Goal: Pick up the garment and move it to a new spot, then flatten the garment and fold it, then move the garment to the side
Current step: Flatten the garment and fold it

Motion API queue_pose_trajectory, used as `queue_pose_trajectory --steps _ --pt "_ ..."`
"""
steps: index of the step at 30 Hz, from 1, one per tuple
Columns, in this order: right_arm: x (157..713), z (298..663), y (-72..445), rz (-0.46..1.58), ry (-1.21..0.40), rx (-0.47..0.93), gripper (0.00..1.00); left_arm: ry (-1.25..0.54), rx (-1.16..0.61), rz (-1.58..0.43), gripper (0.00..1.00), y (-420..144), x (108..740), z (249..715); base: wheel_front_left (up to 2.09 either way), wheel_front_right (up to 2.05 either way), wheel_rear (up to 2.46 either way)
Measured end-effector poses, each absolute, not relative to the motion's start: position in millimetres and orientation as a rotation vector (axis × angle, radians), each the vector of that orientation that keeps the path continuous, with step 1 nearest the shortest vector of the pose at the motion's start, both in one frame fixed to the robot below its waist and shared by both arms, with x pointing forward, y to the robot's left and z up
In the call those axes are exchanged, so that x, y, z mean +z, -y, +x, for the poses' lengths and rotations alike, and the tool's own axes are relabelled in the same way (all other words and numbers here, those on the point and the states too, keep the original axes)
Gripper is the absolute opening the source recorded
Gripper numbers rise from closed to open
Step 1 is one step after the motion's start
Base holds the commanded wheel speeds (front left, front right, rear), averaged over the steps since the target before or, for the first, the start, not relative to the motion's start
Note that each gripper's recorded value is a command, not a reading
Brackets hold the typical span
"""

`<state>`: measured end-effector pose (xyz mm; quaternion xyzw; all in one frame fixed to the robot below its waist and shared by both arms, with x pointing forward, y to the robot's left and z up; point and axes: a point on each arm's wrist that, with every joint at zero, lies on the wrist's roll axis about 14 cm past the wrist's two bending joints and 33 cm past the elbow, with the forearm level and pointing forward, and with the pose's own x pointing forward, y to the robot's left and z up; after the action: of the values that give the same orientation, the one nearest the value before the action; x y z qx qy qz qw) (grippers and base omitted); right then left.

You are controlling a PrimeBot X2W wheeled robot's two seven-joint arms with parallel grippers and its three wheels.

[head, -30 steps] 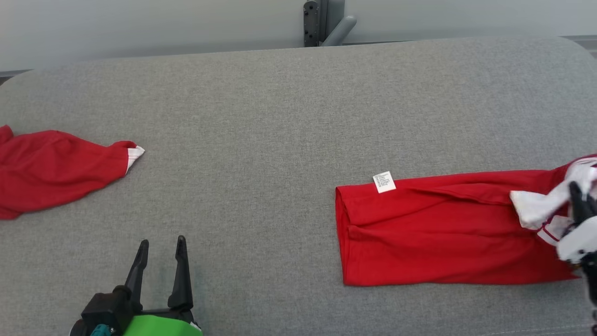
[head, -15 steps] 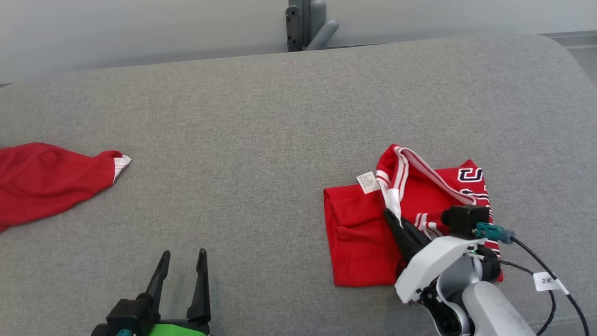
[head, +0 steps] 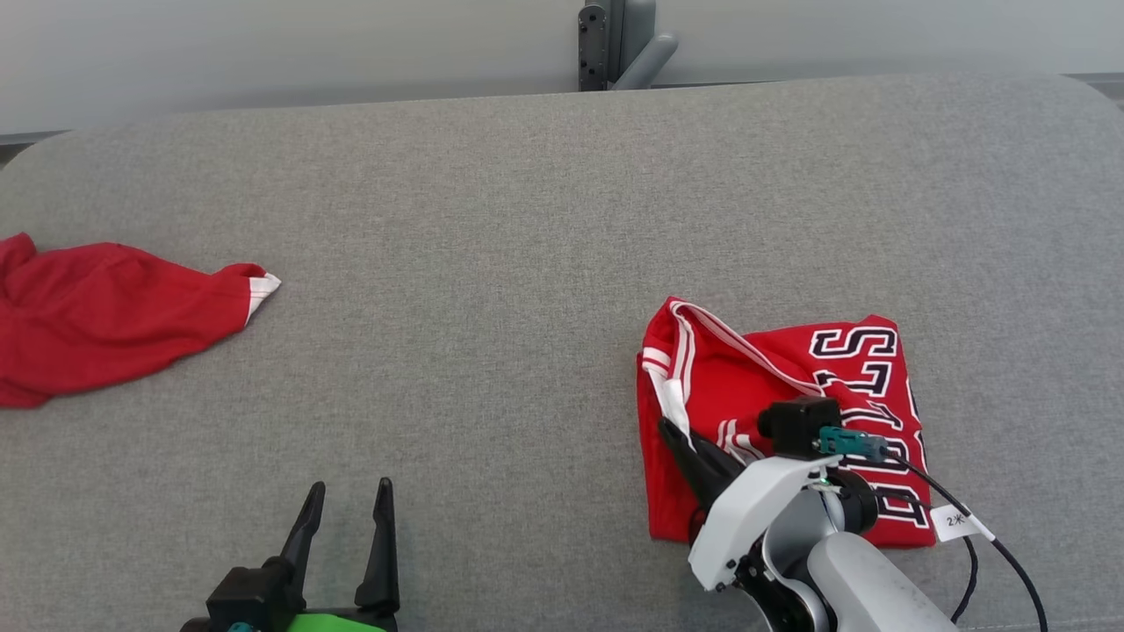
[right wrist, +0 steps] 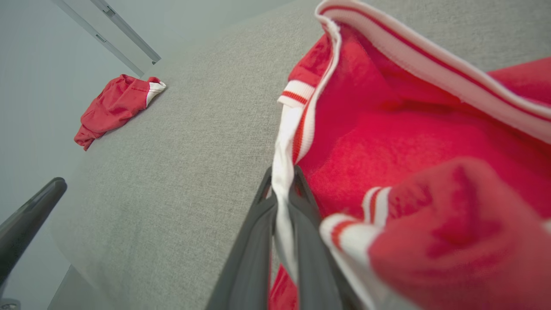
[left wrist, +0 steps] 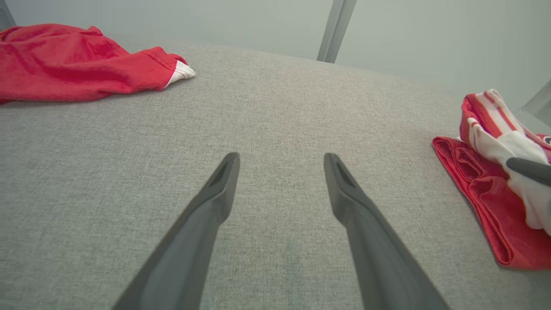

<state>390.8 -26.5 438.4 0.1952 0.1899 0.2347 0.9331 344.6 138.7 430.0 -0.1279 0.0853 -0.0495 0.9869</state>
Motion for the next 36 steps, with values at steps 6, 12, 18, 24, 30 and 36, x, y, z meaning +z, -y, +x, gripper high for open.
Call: queue_pose_trajectory --steps 6,12,18,24,30,36 --pt "444 388 16 0.396 -0.364 0.515 1.0 -0.165 -0.085 -0.254 1.0 -144 431 345 0.0 0.0 0.0" --pt "476 388 19 0.416 -0.226 0.517 1.0 -0.155 -0.083 -0.246 1.0 -146 434 346 0.0 0.0 0.0" --pt "501 385 63 0.345 -0.086 0.441 1.0 -0.14 -0.091 -0.245 1.0 -144 438 349 0.0 0.0 0.0" --pt "511 379 122 0.283 0.013 0.278 1.0 -0.134 -0.111 -0.249 1.0 -138 441 350 0.0 0.0 0.0" --pt "509 365 179 0.117 0.069 0.118 1.0 -0.099 -0.115 -0.26 1.0 -136 453 349 0.0 0.0 0.0" --pt "489 348 218 0.041 0.021 -0.004 1.0 -0.048 -0.096 -0.255 1.0 -144 467 351 0.0 0.0 0.0"
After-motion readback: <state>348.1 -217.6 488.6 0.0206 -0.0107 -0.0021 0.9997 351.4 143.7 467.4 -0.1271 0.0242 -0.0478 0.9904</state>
